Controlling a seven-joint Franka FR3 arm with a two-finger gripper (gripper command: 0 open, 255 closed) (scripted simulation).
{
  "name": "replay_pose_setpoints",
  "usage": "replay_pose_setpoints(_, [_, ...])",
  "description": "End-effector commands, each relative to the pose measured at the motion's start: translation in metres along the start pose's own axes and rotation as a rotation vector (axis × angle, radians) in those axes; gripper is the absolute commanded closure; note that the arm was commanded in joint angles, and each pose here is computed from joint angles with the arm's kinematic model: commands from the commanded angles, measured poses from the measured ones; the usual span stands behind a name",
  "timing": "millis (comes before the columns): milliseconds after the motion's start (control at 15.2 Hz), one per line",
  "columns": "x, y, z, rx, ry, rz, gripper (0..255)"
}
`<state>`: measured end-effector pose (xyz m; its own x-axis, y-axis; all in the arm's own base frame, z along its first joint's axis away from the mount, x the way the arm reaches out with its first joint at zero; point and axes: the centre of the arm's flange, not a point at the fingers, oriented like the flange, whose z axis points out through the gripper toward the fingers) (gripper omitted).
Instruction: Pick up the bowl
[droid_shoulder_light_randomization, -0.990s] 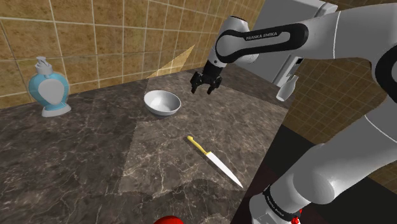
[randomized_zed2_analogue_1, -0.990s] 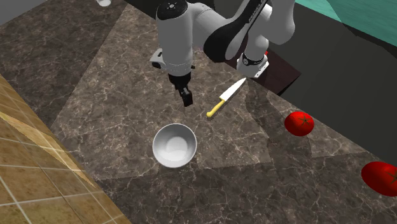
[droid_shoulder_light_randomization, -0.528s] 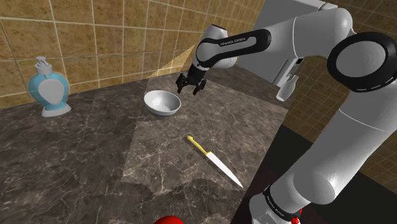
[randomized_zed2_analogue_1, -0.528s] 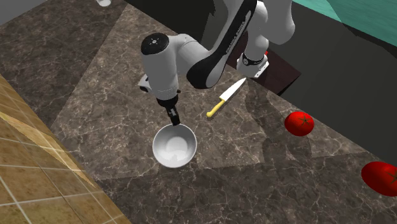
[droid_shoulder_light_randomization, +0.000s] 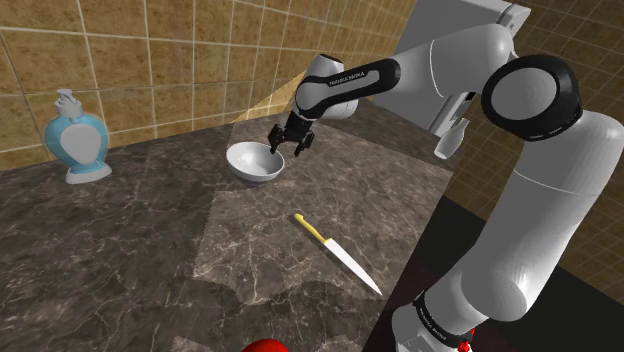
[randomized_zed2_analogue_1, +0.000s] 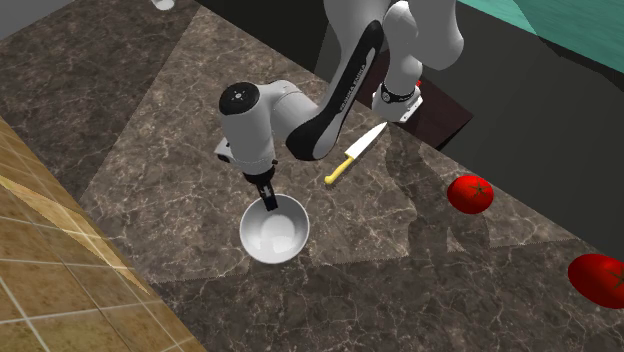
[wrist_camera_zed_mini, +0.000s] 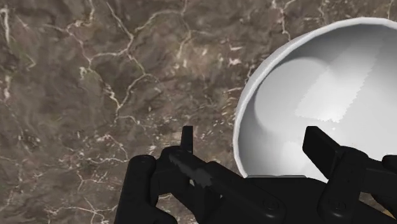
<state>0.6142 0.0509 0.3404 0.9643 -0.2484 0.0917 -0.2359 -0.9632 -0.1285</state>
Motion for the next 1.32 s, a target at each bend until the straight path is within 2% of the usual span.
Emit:
replay_pose_setpoints(0, [-0.001,0.001,0.011,0.000,0.000,0.000,0])
replay_pose_setpoints(132, [-0.001,0.002,0.014,0.000,0.000,0.000,0])
replay_pose_setpoints(198, [-0.002,0.001,0.014,0.000,0.001,0.000,255])
replay_pose_setpoints(792, [-0.001,0.002,0.014,0.000,0.000,0.000,255])
replay_pose_setpoints(1254, [0.002,-0.003,-0.023,0.000,0.000,0.000,255])
